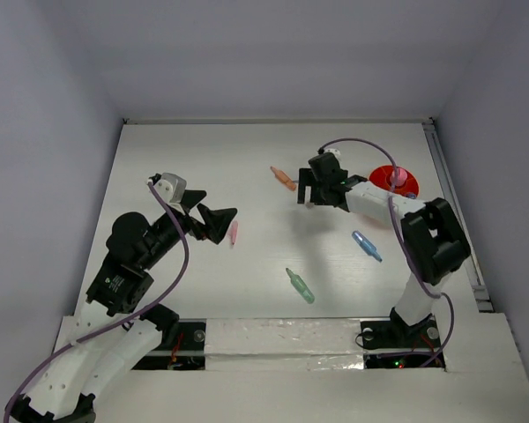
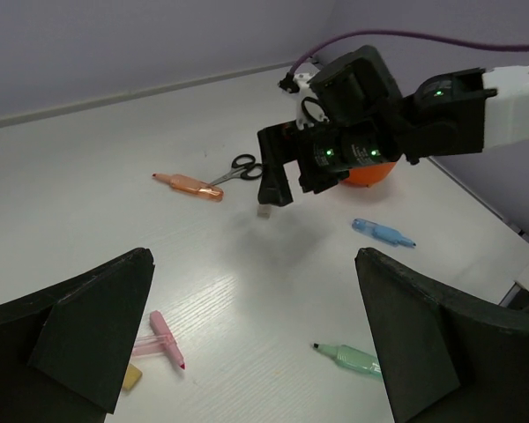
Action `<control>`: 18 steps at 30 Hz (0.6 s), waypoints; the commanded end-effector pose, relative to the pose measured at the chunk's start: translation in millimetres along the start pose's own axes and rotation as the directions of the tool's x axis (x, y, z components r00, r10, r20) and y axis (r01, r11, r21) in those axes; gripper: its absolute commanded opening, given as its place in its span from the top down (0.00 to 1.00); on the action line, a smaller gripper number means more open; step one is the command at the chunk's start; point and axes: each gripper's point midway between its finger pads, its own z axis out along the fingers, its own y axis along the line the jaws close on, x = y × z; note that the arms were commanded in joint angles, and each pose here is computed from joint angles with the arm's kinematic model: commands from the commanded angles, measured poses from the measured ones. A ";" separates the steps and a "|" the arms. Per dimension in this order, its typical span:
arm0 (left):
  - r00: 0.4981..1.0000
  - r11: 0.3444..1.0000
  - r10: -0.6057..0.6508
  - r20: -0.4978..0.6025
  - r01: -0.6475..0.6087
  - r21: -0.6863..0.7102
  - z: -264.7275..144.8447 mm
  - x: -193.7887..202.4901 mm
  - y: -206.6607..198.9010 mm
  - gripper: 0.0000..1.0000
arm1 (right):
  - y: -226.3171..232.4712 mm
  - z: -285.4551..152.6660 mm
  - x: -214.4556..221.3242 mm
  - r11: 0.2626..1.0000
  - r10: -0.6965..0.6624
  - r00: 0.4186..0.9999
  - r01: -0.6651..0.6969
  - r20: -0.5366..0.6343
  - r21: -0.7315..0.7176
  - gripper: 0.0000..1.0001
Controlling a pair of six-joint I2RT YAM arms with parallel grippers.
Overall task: Sort the stationery into containers
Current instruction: Pick up the stationery from the center of the board.
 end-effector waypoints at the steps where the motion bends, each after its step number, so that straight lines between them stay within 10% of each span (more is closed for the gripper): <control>1: 0.999 1.000 0.007 0.040 -0.007 0.009 0.1 -10.0 -1.8 0.01 | 28.9 19.4 -12.0 0.994 0.103 0.992 -0.099 0.066 -0.054 0.00; 18: 0.999 0.999 0.010 0.052 -0.012 0.037 -2.7 -13.2 -7.5 0.01 | 16.6 72.8 11.4 0.992 0.091 0.995 -0.094 0.045 0.080 0.47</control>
